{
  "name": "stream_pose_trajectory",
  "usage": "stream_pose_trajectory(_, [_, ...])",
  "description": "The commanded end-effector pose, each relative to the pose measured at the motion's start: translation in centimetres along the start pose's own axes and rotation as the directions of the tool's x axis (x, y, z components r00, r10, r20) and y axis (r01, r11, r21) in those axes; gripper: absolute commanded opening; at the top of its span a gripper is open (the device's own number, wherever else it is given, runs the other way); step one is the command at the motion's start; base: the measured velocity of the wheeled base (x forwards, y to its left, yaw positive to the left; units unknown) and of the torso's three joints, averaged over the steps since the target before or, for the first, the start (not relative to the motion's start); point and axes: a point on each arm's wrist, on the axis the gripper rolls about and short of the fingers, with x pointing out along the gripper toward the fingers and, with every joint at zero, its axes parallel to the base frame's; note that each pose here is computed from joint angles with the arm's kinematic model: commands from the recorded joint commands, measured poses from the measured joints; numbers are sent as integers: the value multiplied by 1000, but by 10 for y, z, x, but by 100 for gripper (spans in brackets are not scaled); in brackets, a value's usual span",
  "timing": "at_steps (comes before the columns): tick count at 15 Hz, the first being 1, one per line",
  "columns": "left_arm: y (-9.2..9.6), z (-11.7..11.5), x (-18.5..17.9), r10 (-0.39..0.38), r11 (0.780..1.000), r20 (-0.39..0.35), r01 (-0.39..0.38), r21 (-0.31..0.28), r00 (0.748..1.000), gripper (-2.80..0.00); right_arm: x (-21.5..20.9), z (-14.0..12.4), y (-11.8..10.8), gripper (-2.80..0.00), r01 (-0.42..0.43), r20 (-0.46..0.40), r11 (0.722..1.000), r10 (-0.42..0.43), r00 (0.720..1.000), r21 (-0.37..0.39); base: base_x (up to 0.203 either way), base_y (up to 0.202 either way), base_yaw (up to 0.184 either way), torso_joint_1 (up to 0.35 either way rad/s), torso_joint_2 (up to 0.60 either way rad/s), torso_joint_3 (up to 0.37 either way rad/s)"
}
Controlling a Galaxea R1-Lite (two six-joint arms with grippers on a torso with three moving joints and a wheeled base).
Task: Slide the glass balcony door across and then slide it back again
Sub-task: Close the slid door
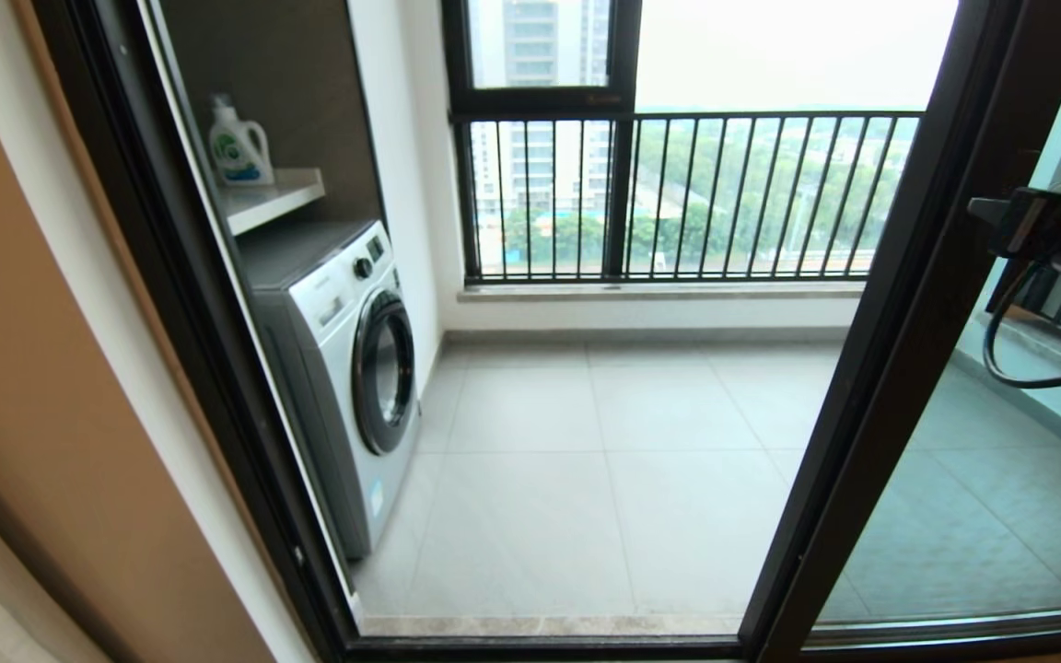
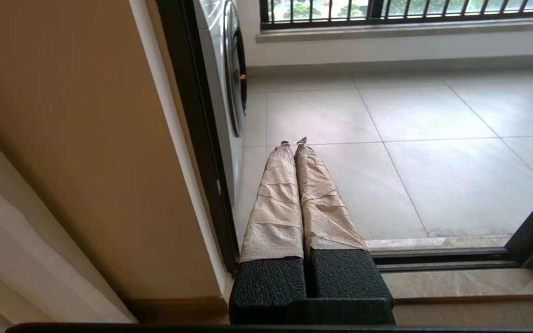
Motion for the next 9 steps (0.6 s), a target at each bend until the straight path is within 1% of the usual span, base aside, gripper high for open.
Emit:
stream_pose_trajectory(1, [0, 0, 0, 1, 1000, -1, -1, 0, 1000, -280, -32, 10, -15, -280, 30, 33, 999, -29, 999, -14, 0, 0, 0, 0, 0, 0])
stream_pose_trajectory(3, [0, 0, 0, 1, 1000, -1, -1, 0, 1000, -280, -46, 10, -31, -280, 82, 32, 996, -81, 996, -18, 0, 0, 0, 0, 0, 0])
stream_pose_trajectory(5, [0, 0, 0, 1, 1000, -1, -1, 0, 1000, -280, -54, 7, -50, -280, 157, 23, 987, -156, 987, -18, 0, 0, 0, 0, 0, 0])
stream_pose_trajectory(7, [0, 0, 0, 1, 1000, -1, -1, 0, 1000, -280, -52, 0, -72, -280, 213, -5, 977, -213, 977, -10, 0, 0, 0, 0, 0, 0])
stream_pose_trajectory(9, [0, 0, 0, 1, 1000, -1, -1, 0, 1000, -280, -46, -5, -89, -280, 249, -24, 968, -249, 968, -5, 0, 0, 0, 0, 0, 0])
